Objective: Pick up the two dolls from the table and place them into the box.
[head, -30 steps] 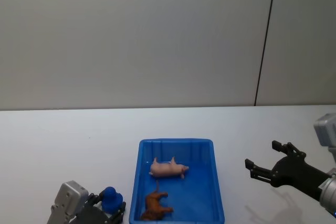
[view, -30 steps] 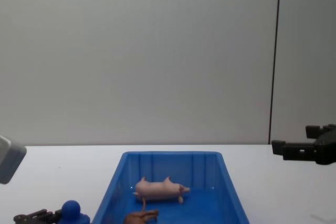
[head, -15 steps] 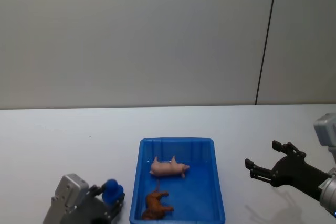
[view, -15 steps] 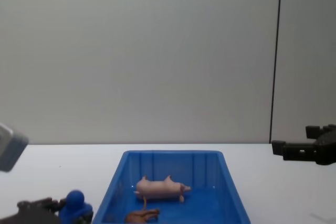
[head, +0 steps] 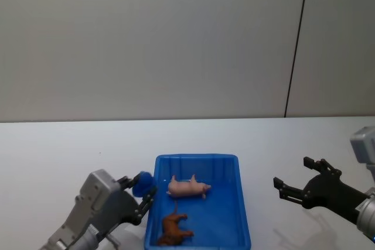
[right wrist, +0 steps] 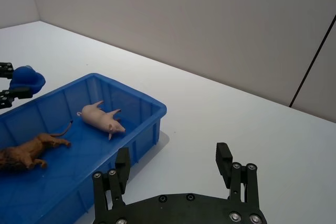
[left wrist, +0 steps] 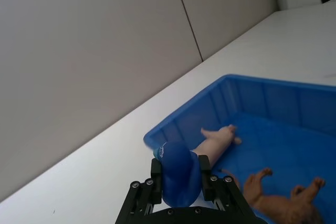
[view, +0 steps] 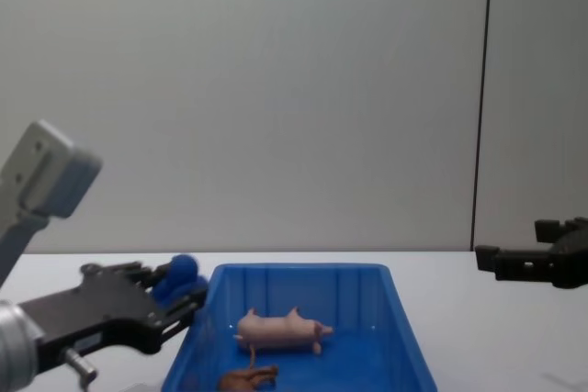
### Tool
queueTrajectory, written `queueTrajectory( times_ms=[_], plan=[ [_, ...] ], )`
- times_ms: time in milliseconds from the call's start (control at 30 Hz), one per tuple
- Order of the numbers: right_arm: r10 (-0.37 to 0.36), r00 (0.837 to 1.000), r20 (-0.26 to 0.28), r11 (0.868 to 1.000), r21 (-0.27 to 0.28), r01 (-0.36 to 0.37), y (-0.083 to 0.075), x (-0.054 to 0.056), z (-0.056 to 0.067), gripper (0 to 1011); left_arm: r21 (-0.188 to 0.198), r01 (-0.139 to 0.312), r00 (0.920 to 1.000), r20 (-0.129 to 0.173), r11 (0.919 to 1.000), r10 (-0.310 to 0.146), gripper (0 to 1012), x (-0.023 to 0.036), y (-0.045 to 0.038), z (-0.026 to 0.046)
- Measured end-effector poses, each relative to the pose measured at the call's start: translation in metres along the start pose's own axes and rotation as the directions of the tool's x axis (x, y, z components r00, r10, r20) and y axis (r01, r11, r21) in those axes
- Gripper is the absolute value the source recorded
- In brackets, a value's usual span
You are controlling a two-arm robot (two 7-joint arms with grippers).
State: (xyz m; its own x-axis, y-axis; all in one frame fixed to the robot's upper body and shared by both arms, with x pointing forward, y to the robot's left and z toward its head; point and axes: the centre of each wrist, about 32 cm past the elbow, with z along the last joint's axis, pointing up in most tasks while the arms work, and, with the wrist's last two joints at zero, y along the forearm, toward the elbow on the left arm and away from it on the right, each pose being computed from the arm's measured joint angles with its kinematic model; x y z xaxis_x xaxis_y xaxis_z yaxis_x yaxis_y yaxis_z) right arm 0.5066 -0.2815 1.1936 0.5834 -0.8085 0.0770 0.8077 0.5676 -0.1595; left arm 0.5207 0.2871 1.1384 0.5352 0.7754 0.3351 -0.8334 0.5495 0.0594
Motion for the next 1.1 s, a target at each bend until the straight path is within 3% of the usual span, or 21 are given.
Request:
queueTrajectory(
  times_ms=[167,333,433,567,733,767,1000,1100],
  plan=[
    [0.000,1.000,0.000,1.000,0.000,0.000,0.000,0.000,0.000,1001,-0.034,0.025,0.9994,0.027,0.9991,-0.024,381,-0.0056,-0.0106,0.0136],
    [0.000,1.000,0.000,1.000,0.000,0.000,0.000,0.000,0.000,1001,-0.059,0.050,0.9980,0.041,0.9970,-0.047,352,-0.0121,-0.0192,0.0227],
    [0.000,1.000,0.000,1.000,0.000,0.000,0.000,0.000,0.000,1001,-0.073,0.068,0.9967,0.049,0.9950,-0.064,426,-0.0167,-0.0246,0.0279],
    [0.000,1.000,0.000,1.000,0.000,0.000,0.000,0.000,0.000,1001,-0.098,0.096,0.9944,0.053,0.9905,-0.091,616,-0.0246,-0.0327,0.0350],
    [0.000,1.000,0.000,1.000,0.000,0.000,0.000,0.000,0.000,1001,-0.117,0.118,0.9923,0.051,0.9860,-0.113,707,-0.0307,-0.0382,0.0389],
    [0.000,1.000,0.000,1.000,0.000,0.000,0.000,0.000,0.000,1001,-0.126,0.126,0.9915,0.047,0.9839,-0.121,775,-0.0335,-0.0403,0.0403],
    [0.000,1.000,0.000,1.000,0.000,0.000,0.000,0.000,0.000,1001,-0.173,0.149,0.9888,0.029,0.9735,-0.146,980,-0.0424,-0.0457,0.0461],
    [0.000,1.000,0.000,1.000,0.000,0.000,0.000,0.000,0.000,1001,-0.186,0.152,0.9884,0.025,0.9707,-0.150,1002,-0.0444,-0.0463,0.0477]
  ],
)
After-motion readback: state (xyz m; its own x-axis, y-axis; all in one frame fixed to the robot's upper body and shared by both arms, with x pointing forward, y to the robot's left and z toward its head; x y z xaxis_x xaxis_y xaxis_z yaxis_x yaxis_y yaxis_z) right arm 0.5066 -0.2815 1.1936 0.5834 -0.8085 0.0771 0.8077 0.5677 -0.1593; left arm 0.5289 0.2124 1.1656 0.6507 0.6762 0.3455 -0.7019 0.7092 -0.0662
